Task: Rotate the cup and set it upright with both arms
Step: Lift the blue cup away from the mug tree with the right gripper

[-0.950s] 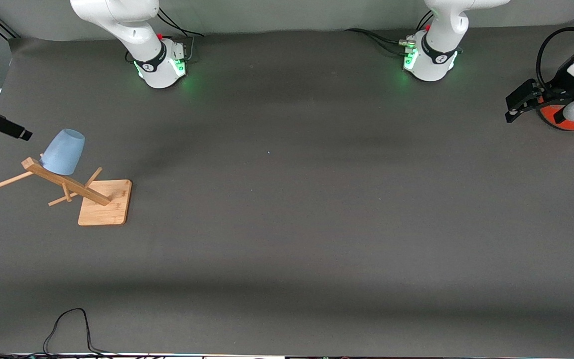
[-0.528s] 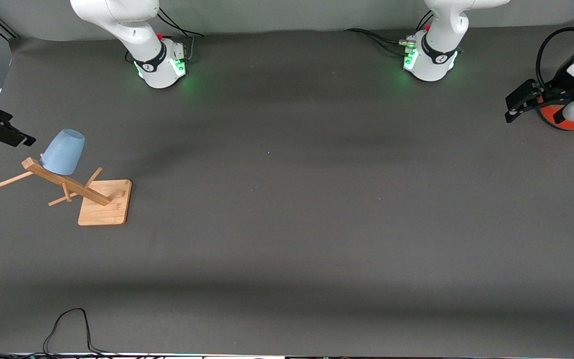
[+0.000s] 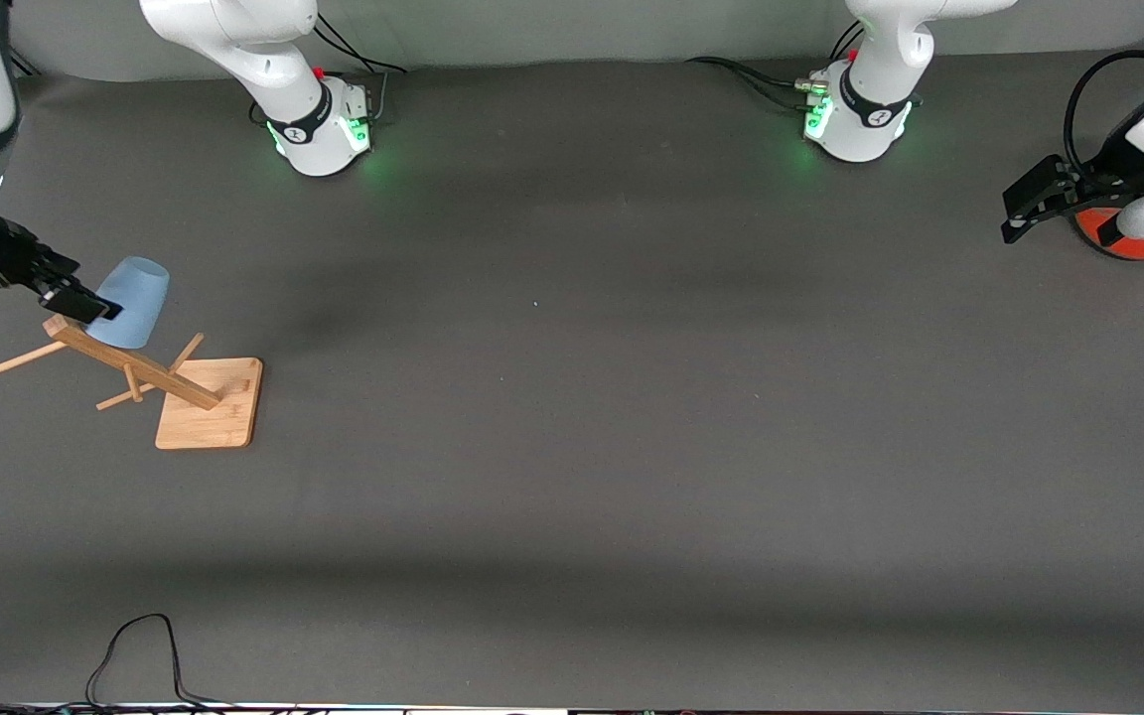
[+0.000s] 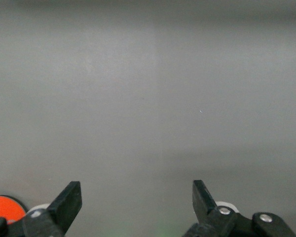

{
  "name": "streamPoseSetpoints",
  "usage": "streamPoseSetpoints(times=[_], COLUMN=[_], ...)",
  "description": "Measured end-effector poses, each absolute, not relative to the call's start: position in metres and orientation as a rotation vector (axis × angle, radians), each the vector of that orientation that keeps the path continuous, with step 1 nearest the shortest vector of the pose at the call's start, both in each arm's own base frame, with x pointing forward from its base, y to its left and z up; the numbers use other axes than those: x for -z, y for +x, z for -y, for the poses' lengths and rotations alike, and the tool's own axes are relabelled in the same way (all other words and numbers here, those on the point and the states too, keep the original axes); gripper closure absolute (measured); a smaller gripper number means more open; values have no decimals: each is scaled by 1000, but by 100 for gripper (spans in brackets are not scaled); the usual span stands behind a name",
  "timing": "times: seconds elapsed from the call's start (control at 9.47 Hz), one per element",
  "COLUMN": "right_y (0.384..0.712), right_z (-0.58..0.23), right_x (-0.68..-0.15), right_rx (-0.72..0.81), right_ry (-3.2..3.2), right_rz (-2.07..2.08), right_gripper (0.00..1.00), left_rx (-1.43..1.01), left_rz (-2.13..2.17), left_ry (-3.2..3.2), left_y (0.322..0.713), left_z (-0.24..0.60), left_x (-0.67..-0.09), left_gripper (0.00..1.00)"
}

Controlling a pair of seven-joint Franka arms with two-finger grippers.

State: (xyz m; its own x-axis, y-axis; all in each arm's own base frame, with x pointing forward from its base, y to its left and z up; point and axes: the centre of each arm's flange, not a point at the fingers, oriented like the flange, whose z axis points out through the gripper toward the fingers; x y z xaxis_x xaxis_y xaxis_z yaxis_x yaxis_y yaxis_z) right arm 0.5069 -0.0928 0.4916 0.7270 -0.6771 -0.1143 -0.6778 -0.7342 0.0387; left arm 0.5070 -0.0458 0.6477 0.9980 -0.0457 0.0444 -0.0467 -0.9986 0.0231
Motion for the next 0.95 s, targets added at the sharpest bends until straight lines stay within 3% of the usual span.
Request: streamPoseSetpoints(times=[0.53,0.74,0.95], right_y=[502,502,502], right_z=[92,92,92], right_x=[-447,-447,-447], right_rx=[-160,-159,-158], right_ry=[-2903,-2902,-2901], right_rz=[-1150,-1150,-1150], right_gripper=[0,6,19], left_rx=[-72,-82,-82], left_rz=[72,70,64], left_ry=[3114,3113,3113], left_y=[508,510,510], left_z=[46,45,43], left_x=[-648,-647,-647], left_gripper=[0,0,0])
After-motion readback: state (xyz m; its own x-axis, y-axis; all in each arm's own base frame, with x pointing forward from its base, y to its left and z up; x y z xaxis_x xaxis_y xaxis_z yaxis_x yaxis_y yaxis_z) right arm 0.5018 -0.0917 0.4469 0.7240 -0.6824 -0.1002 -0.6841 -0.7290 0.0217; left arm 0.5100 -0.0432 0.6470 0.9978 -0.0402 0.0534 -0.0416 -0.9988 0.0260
